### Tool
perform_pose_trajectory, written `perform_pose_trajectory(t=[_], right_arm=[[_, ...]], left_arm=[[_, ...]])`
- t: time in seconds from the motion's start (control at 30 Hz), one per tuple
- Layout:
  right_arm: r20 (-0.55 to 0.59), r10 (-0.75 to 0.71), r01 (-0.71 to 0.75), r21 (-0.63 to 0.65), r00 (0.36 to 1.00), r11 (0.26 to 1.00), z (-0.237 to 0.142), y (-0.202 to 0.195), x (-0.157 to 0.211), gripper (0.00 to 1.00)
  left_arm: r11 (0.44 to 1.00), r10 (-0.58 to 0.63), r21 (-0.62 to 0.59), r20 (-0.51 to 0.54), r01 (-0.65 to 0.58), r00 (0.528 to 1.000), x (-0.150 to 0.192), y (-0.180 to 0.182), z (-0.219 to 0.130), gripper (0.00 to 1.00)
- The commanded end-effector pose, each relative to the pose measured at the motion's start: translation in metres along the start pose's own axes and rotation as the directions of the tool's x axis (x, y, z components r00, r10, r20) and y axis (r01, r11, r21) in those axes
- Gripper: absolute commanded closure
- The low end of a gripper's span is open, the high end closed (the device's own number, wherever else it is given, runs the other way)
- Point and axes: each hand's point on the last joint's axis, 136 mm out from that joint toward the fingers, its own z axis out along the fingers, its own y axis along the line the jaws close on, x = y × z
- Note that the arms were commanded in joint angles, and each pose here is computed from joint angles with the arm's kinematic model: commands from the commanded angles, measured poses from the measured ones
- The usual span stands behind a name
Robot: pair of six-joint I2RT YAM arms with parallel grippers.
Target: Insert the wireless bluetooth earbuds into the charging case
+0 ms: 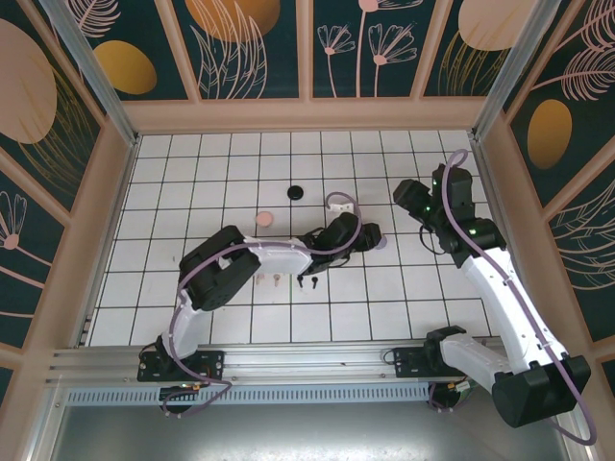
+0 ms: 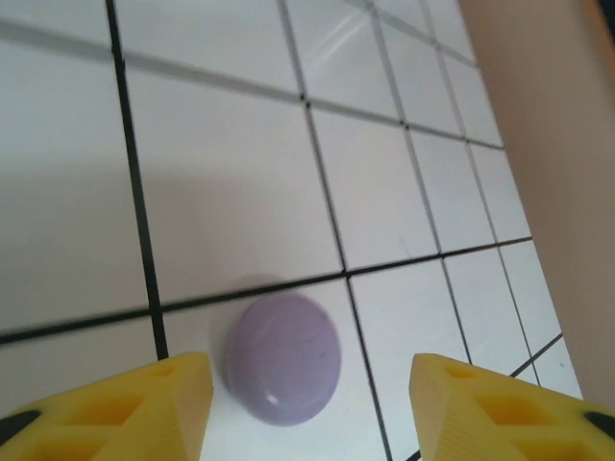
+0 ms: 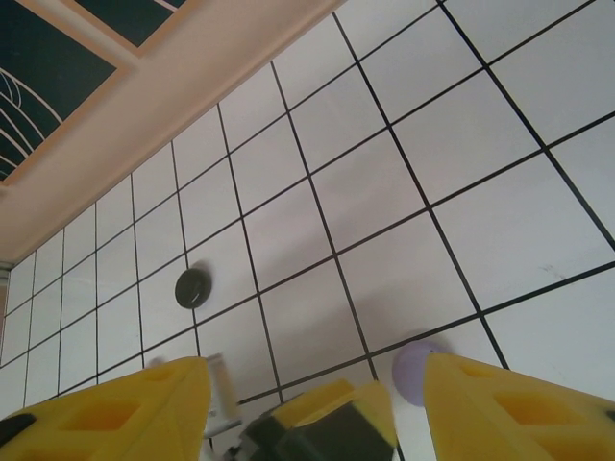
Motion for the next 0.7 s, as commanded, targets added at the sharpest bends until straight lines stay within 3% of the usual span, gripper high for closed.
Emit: perform_pose_trajectory(t=[0.0,0.2,0.27,0.3,0.53,0.67], right_arm=[[0.022,-0.029,0.029,-0.016,0.999,0.999,-0.004,0.007,-0.011,0.38],[0.050,-0.052,0.051,0.025,0.997,0.998,-0.001,0.003,-0.019,0.36],[0.059,-0.059,0.058,0.021,0.997,0.998,0.000,0.005,-0.022,0.36],[0.061,-0.059,0.058,0.019,0.996,0.998,0.001,0.006,-0.023,0.36],[-0.011,-0.052,0.051,-0.050,0.999,0.997,0.020,0.025,-0.016,0.38],[-0.088,-0.088,0.082,-0.063,0.992,0.995,0.039,0.042,-0.001,0.37]], left_arm=[[0.989,0.147,-0.015,0.158,-0.147,0.976,-0.054,-0.025,-0.037,0.39],[0.949,0.307,-0.049,0.383,-0.313,0.871,-0.118,-0.059,-0.102,0.18],[0.931,0.356,-0.093,0.431,-0.352,0.829,-0.134,-0.063,-0.119,0.04],[0.926,0.370,-0.114,0.467,-0.361,0.803,-0.148,-0.068,-0.135,0.01],[0.890,0.452,-0.336,0.565,-0.307,0.691,-0.198,-0.050,-0.188,0.01],[0.902,0.418,-0.366,0.598,-0.232,0.684,-0.218,-0.021,-0.206,0.01]])
